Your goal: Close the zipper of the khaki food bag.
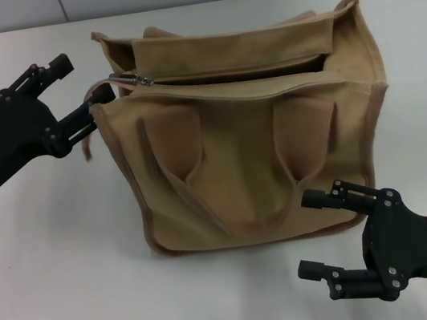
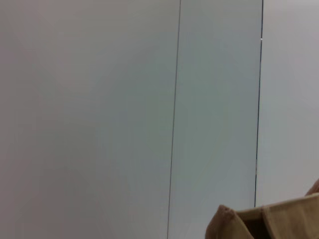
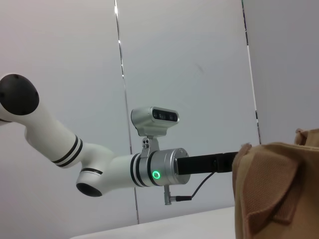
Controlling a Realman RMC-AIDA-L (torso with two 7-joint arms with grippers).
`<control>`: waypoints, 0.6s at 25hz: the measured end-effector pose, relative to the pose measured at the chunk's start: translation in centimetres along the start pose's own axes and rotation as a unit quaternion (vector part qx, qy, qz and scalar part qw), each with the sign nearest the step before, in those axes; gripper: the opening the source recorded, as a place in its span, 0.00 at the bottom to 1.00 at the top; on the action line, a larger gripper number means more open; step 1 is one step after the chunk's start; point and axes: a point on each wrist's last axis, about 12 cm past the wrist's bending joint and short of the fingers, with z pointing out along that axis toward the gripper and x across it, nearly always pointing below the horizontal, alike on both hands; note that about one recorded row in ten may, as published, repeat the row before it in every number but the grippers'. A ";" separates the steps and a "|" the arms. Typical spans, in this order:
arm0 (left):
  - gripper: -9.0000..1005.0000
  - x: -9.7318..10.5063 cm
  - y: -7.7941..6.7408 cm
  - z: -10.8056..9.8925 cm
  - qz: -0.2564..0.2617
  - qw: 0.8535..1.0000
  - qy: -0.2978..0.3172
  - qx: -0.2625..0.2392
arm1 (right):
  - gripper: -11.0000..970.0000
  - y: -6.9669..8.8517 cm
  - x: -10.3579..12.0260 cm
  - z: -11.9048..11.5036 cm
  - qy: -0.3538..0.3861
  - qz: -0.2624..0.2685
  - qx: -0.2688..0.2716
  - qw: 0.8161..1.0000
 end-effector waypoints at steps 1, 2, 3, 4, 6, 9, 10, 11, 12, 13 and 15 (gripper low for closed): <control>0.76 0.0 0.0 -0.1 0.000 1.000 0.001 -0.001 | 0.85 0.0 0.0 0.0 0.000 0.000 0.001 1.000; 0.76 0.1 0.1 -0.3 0.000 1.000 0.003 -0.004 | 0.85 0.0 0.0 0.0 0.000 0.000 0.001 1.000; 0.76 0.1 0.1 -0.4 0.001 1.000 0.005 -0.007 | 0.85 -0.1 0.0 0.0 0.001 0.000 0.002 1.000; 0.76 0.1 0.1 -0.5 0.002 1.000 0.007 -0.008 | 0.85 -0.1 0.0 0.0 0.002 -0.001 0.003 1.000; 0.76 0.3 0.2 -0.4 0.003 1.000 0.016 -0.008 | 0.85 -0.3 0.0 0.2 0.004 -0.003 0.003 1.000; 0.76 0.6 0.1 0.2 0.005 0.999 0.031 0.002 | 0.85 -0.5 -0.1 0.3 0.003 -0.005 0.003 1.000; 0.76 0.6 0.0 0.5 0.005 0.999 0.035 0.004 | 0.85 -0.5 -0.1 0.3 0.002 -0.006 0.003 1.000; 0.76 0.7 0.0 0.6 0.005 0.999 0.035 0.005 | 0.85 -0.6 -0.2 0.3 0.001 -0.006 0.004 1.000; 0.76 0.6 0.1 0.7 0.005 0.999 0.034 0.005 | 0.85 -0.6 -0.2 0.4 0.000 -0.007 0.004 1.000; 0.76 0.6 0.1 0.7 0.005 0.999 0.033 0.005 | 0.85 -0.6 -0.3 0.4 -0.002 -0.009 0.003 1.000; 0.76 0.4 0.1 0.9 0.002 1.000 0.029 0.010 | 0.85 -0.6 -0.3 0.4 -0.004 -0.013 0.002 1.000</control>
